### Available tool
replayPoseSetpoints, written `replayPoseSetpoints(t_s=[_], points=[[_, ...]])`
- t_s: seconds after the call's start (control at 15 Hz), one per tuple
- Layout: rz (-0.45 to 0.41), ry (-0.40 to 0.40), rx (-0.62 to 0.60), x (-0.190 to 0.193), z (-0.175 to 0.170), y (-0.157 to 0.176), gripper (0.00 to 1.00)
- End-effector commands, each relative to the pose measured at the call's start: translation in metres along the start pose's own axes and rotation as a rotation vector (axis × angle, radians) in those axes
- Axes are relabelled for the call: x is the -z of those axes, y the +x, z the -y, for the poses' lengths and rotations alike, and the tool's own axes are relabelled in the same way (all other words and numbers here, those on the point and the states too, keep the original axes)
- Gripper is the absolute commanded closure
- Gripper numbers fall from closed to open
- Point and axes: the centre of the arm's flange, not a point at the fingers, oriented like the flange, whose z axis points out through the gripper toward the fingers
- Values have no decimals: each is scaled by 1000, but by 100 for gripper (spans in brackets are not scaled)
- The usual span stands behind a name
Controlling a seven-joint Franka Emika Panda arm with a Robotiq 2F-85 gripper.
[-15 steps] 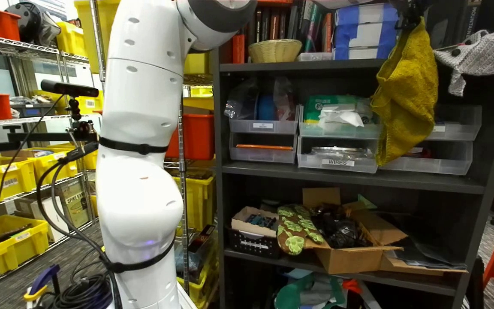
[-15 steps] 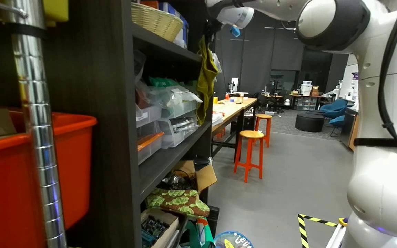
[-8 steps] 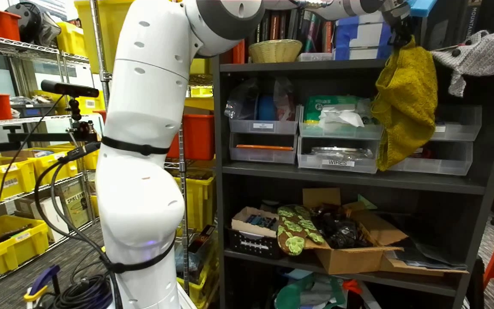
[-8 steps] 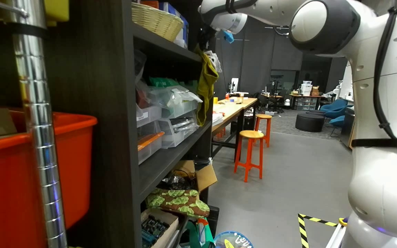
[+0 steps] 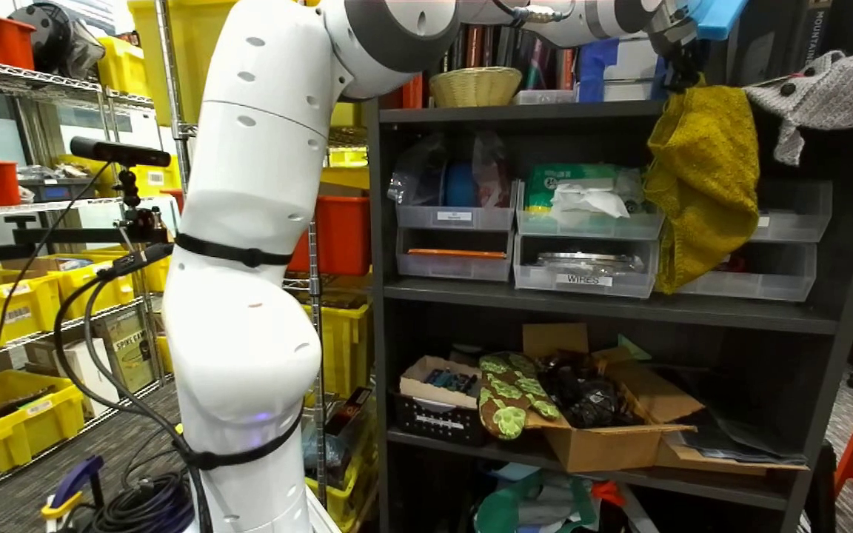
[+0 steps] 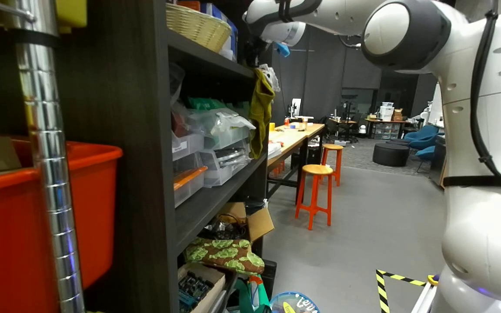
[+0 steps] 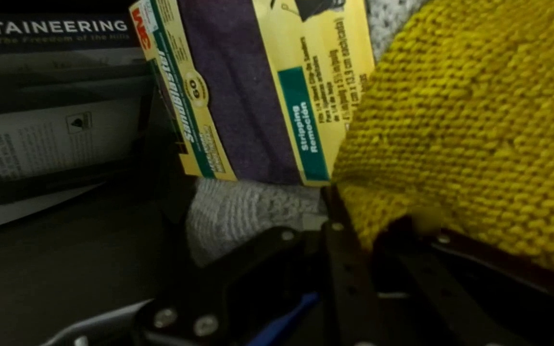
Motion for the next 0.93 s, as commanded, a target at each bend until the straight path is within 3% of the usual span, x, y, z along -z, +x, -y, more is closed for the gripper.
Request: replayPoseSetpoints(t_s=[0.0, 0.87], points=[[-1, 19, 55, 4, 10, 18, 99], [-22, 52, 232, 27, 47, 62, 99]])
